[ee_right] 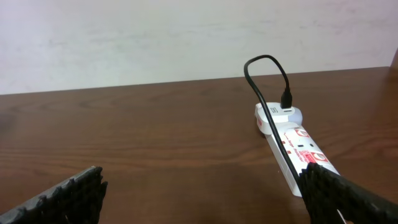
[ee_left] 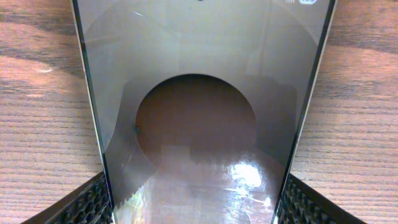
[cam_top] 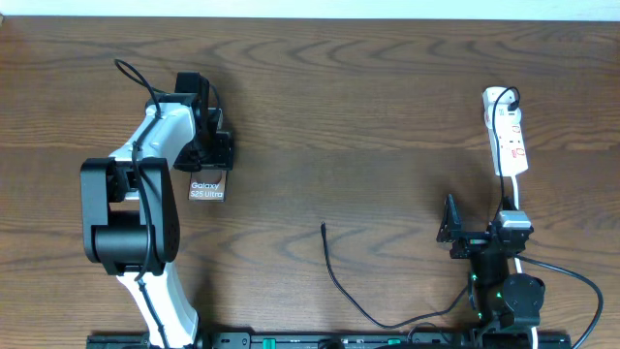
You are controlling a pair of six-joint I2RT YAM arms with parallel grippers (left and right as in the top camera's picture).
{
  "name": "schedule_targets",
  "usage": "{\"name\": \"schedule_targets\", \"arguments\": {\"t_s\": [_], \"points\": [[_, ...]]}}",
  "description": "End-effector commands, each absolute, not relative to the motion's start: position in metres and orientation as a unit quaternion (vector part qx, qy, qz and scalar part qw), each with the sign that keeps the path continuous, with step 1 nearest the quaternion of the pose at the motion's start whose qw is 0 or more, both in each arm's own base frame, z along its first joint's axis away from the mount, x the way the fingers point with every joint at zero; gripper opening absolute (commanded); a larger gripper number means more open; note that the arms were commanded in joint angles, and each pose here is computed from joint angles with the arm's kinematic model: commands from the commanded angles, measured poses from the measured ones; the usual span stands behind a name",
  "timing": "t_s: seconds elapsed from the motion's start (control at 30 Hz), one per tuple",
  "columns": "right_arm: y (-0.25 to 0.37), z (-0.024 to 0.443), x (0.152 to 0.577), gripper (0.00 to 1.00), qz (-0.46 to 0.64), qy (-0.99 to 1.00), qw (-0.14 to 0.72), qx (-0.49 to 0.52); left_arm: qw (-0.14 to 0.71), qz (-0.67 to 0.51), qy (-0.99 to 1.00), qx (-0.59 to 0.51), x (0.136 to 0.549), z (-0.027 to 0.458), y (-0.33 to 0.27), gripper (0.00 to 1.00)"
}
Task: Plug charger to phone and switch on socket
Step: 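Close the left gripper on the phone's top edge, then lift the phone with the left gripper and turn it upright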
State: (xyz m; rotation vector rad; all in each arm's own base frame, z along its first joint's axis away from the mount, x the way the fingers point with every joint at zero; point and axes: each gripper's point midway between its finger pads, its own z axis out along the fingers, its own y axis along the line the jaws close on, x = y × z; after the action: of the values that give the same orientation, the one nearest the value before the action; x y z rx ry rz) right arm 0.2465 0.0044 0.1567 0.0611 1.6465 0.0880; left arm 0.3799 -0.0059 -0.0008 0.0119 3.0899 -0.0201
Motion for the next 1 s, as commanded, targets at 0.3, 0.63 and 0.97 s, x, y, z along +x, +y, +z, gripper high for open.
{"name": "schedule_targets", "arguments": {"t_s": [0.3,0.63,0.97], "points": [[0.006,0.156,0.246,0.99,0.037,0.733,0.679,0.02,0.014,0.002,1.0,0.007,0.373,-0.006,-0.003,0.08],[0.006,0.156,0.246,0.99,0.037,0.733,0.679,0.02,0.069,0.001,0.998,0.011,0.398,0.037,-0.004,0.07],[0.006,0.156,0.246,0.99,0.037,0.733,0.679,0.02,0.236,-0.045,0.971,0.007,0.408,0.169,-0.019,0.07]]}}
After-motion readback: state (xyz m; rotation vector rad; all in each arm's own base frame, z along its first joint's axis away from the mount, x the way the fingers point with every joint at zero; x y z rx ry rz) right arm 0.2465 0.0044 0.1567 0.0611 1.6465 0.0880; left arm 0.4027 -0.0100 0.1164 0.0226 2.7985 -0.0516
